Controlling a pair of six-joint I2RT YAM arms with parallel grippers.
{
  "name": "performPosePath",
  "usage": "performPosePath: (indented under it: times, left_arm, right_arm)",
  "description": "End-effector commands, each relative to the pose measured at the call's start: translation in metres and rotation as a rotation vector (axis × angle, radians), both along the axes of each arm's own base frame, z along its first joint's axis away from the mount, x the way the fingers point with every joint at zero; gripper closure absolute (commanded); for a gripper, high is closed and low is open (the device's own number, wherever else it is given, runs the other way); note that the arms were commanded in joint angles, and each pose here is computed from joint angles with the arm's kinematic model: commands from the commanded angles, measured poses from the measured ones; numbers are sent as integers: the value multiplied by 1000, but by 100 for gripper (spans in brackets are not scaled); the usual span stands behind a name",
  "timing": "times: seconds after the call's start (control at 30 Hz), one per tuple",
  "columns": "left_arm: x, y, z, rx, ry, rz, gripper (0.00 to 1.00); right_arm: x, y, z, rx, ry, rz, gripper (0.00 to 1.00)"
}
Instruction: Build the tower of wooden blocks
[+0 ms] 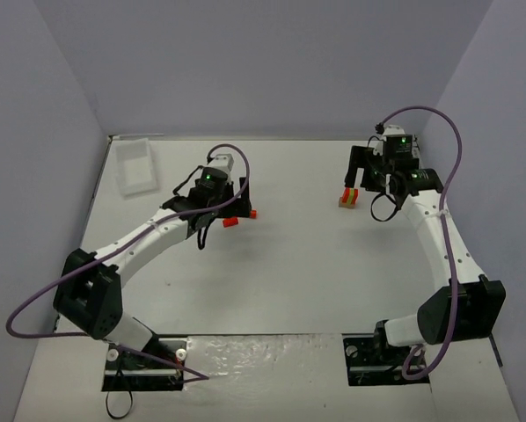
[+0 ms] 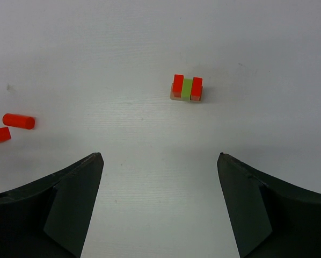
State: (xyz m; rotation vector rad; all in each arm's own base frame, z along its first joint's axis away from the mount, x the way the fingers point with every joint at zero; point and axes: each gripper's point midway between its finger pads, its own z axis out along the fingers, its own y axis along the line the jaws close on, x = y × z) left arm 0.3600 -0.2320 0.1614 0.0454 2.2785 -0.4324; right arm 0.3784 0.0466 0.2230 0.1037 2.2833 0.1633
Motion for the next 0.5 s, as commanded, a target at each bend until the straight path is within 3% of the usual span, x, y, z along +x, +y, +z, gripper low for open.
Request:
performPosePath:
  times: [0.0,0.1,0.3,0.47]
  left_arm:
    - [14,-19,24,-100,37,223,10]
    - [16,-35,2,-120,156,318,12]
    - [28,-54,-23,-136,276,462,24]
    - [35,-57,-45,-173,357,615,26]
  right_arm:
    - [-8,-10,13,11,-59,-45,14]
    - [-18,-15,-2,31,-25,-86,14]
    - [-36,-14,-21,45,11,-85,14]
    - [-45,-14,-25,48,9,-74,14]
